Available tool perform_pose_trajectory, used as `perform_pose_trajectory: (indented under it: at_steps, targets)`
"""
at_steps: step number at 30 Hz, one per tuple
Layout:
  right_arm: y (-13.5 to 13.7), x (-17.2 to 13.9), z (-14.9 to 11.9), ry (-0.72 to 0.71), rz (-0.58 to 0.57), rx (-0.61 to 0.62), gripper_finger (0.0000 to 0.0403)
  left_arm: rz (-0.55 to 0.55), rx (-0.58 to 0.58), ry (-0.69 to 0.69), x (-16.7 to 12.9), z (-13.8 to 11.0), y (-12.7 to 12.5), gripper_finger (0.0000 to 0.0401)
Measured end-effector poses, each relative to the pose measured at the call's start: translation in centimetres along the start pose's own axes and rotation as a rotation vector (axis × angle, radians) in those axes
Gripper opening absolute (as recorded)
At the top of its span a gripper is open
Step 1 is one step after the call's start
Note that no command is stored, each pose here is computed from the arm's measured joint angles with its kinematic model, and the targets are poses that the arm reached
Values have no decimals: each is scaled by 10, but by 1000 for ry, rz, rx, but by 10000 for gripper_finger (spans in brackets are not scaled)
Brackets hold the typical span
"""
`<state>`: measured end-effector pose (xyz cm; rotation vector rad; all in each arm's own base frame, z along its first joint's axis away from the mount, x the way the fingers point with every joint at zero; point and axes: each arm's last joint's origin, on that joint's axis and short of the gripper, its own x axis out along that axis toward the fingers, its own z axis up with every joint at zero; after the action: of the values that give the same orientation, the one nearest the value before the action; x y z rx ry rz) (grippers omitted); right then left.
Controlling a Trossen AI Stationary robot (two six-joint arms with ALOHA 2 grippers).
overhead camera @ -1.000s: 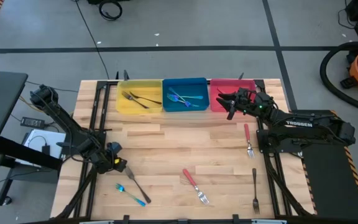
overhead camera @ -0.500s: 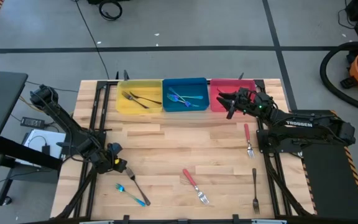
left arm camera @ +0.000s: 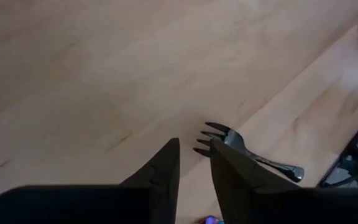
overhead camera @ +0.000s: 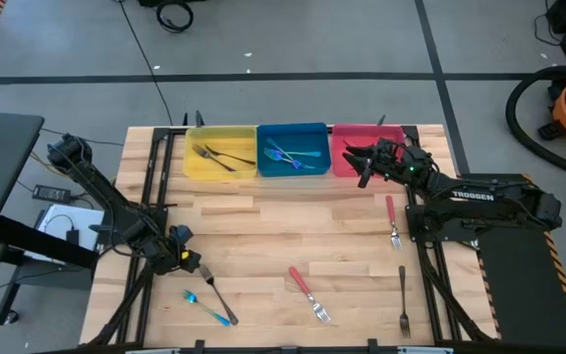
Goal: Sort silverware by color (type)
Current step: Put the left black fork into the yellow bin
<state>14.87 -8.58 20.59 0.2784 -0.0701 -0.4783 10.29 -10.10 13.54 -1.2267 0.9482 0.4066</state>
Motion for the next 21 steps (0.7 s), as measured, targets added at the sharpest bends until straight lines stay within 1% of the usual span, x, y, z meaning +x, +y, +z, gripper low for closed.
perform_pose_trajectory:
  at_steps: [5,9,11,16,21]
  targets:
    - [0,0,0,3,-1,0,149,19,-3,-22,10,1,-2,89]
    - [0,0,0,5,0,0,149,-6,37,-23,17,1,-7,89]
    - [0,0,0,5,-1,0,149,-16,31,-8,20,1,-9,89]
    - [0,0,0,6,0,0,149,7,12,57,26,1,-10,89]
    - [0,0,-1,6,-5,0,149,12,46,61,32,2,-12,89]
